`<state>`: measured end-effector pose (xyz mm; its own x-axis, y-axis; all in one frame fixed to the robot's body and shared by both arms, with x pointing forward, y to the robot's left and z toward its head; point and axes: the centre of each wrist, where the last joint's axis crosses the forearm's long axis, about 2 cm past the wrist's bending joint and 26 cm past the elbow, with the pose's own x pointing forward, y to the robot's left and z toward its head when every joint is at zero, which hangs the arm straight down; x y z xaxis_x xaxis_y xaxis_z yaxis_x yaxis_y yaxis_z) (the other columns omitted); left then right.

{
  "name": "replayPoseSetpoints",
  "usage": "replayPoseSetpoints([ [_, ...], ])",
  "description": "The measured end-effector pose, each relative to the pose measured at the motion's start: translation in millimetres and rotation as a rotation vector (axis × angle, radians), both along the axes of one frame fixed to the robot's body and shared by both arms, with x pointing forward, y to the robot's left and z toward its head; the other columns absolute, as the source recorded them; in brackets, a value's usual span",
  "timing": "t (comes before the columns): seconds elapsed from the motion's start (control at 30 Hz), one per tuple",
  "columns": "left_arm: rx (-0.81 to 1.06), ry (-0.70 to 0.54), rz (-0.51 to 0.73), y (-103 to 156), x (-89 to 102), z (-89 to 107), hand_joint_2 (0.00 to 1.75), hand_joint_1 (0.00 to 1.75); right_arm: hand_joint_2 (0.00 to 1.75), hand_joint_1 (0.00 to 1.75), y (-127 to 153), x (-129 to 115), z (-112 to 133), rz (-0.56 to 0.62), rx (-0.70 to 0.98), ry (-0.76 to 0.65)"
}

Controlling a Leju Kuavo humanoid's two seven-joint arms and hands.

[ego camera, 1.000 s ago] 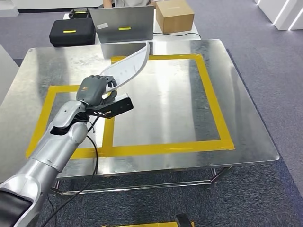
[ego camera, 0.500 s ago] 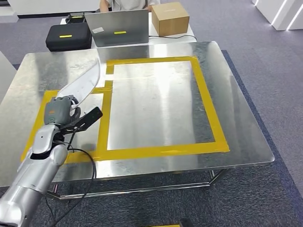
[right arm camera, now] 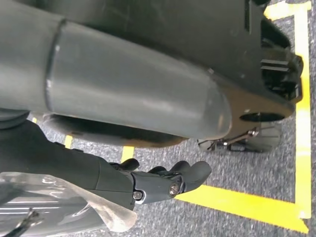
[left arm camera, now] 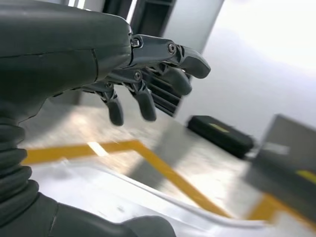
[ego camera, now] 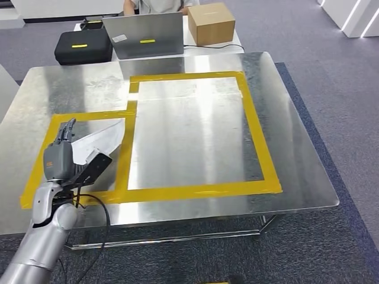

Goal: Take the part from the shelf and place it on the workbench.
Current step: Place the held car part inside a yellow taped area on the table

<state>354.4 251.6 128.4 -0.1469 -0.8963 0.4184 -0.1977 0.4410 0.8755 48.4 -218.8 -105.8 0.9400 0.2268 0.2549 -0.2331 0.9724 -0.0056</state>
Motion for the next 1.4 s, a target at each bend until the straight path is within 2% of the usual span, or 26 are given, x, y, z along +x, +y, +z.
replayPoseSetpoints([
  [0.1,-0.366,-0.103,-0.215,-12.5,-18.0,3.0,0.0,0.0,0.0,0.0,0.0,-1.0,-0.1,0.011,-0.001,-0.012],
  [0.2,-0.889,-0.137,-0.5,-34.8,-42.8,9.3,0.0,0.0,0.0,0.0,0.1,-1.4,-0.2,0.026,0.006,-0.025],
  [0.27,-1.194,-0.172,-0.71,-50.2,-59.9,21.0,0.0,0.0,0.0,0.0,0.2,-1.7,-0.2,0.036,0.011,-0.031],
  [0.3,-1.288,-0.2,-0.804,-56.3,-67.0,29.1,0.0,0.0,0.0,0.0,0.3,-1.6,-0.2,0.04,0.013,-0.033],
  [0.4,-1.392,-0.285,-1.036,-72.7,-84.2,53.3,0.0,0.0,0.0,0.0,0.6,-0.8,0.0,0.049,0.015,-0.037],
  [0.5,-1.359,-0.322,-1.135,-86.8,-99.7,63.4,0.0,0.0,0.0,0.0,0.8,-0.3,0.1,0.051,0.009,-0.037],
  [0.63,-1.189,-0.323,-1.105,-104.1,-115.0,64.8,0.0,0.0,0.0,0.0,0.9,-0.6,0.0,0.044,0.001,-0.035],
  [0.73,-1.136,-0.32,-1.037,-111.2,-125.4,56.8,0.0,0.0,0.0,0.0,0.9,-1.0,0.0,0.043,0.003,-0.032],
  [1.07,-1.024,-0.3,-0.819,-105.3,-146.4,23.2,0.0,0.0,0.0,0.0,-0.3,-1.1,-0.2,0.019,0.008,-0.015],
  [1.2,-0.916,-0.178,-0.641,-96.2,-148.7,-4.6,0.0,0.0,0.0,0.0,-1.0,-1.8,-0.4,-0.006,0.003,-0.001],
  [1.3,-0.812,-0.027,-0.438,-85.9,-150.2,-34.8,0.0,0.0,0.0,0.0,-1.6,-2.3,-0.5,-0.03,0.002,0.009],
  [1.4,-0.738,0.066,-0.297,-72.5,-152.7,-67.4,0.0,0.0,0.0,0.0,-0.4,-2.6,-0.4,-0.041,0.006,0.013],
])
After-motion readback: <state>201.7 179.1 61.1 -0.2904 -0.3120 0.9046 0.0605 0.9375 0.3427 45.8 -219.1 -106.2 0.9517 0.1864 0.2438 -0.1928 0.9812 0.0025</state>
